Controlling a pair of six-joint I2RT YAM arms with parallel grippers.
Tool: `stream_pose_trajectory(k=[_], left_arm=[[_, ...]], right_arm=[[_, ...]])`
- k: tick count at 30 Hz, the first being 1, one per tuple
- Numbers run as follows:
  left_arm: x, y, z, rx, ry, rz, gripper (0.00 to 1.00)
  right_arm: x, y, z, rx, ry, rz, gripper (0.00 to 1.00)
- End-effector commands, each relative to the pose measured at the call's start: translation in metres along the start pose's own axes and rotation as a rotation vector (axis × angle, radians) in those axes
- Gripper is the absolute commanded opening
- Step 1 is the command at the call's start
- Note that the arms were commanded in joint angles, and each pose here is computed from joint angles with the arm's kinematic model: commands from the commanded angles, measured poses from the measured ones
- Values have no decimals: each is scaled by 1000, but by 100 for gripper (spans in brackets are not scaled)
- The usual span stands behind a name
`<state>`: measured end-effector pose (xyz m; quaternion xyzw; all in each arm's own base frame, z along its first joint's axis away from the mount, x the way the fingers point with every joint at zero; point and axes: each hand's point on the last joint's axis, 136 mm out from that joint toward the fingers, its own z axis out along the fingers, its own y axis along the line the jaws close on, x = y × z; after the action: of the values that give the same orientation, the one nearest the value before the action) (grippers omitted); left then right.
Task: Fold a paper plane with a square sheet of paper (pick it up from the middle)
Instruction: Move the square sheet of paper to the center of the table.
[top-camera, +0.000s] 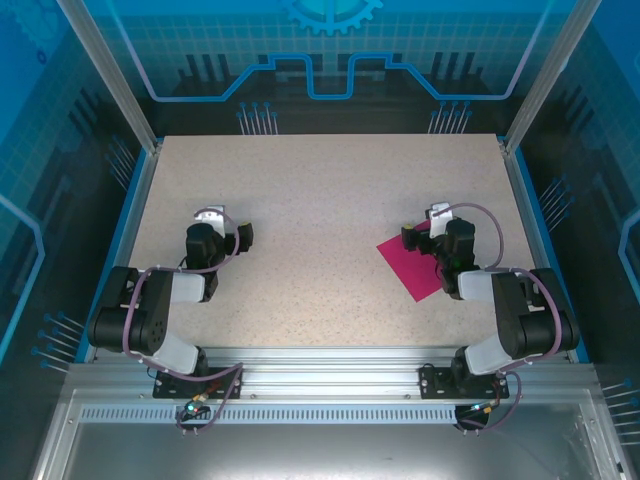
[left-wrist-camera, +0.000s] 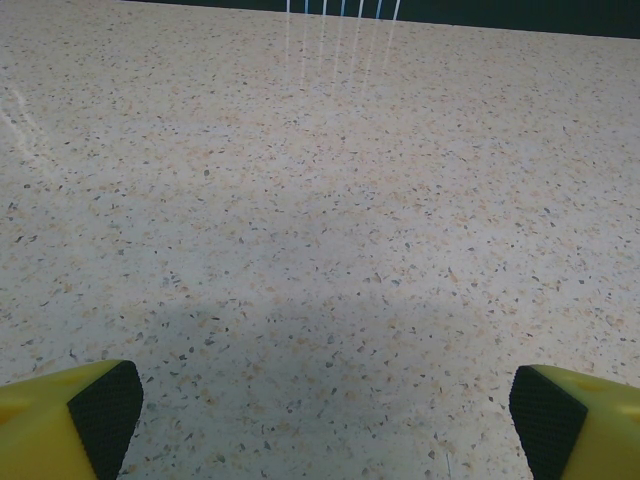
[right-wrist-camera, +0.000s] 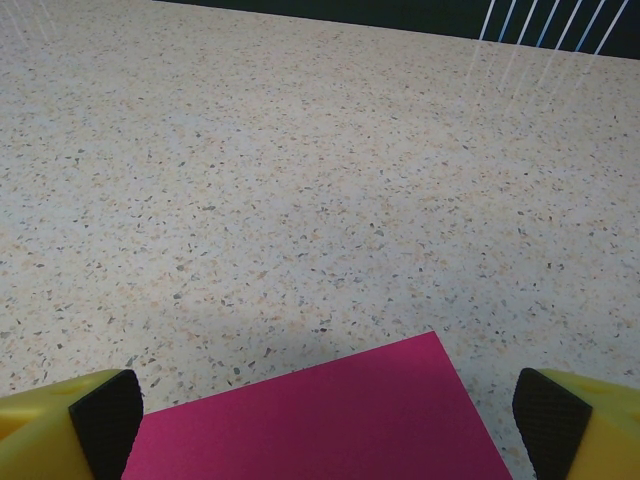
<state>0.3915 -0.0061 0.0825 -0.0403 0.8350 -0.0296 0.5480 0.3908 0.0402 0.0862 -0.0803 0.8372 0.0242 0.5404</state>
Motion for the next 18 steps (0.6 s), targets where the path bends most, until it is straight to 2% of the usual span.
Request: stream_pose_trajectory(k=[1, 5, 9, 13, 16, 18], left_arm=[[-11, -1, 2, 14, -20, 15, 98], [-13, -7, -6, 55, -52, 31, 98], [-22, -5, -18, 39, -88, 20, 99], [-33, 4, -31, -20, -42, -50, 98], [-40, 7, -44, -36, -41, -106, 99], [-45, 7, -54, -40, -36, -146, 98]], right_arm=[[-9, -7, 1, 5, -20, -2, 100], [-10, 0, -2, -30, -40, -21, 99], [-10, 3, -5, -34, -55, -32, 99], [-13, 0, -7, -5, -57, -35, 99], [-22, -7, -11, 38, -24, -18, 99], [-28, -18, -19, 76, 51, 54, 99]])
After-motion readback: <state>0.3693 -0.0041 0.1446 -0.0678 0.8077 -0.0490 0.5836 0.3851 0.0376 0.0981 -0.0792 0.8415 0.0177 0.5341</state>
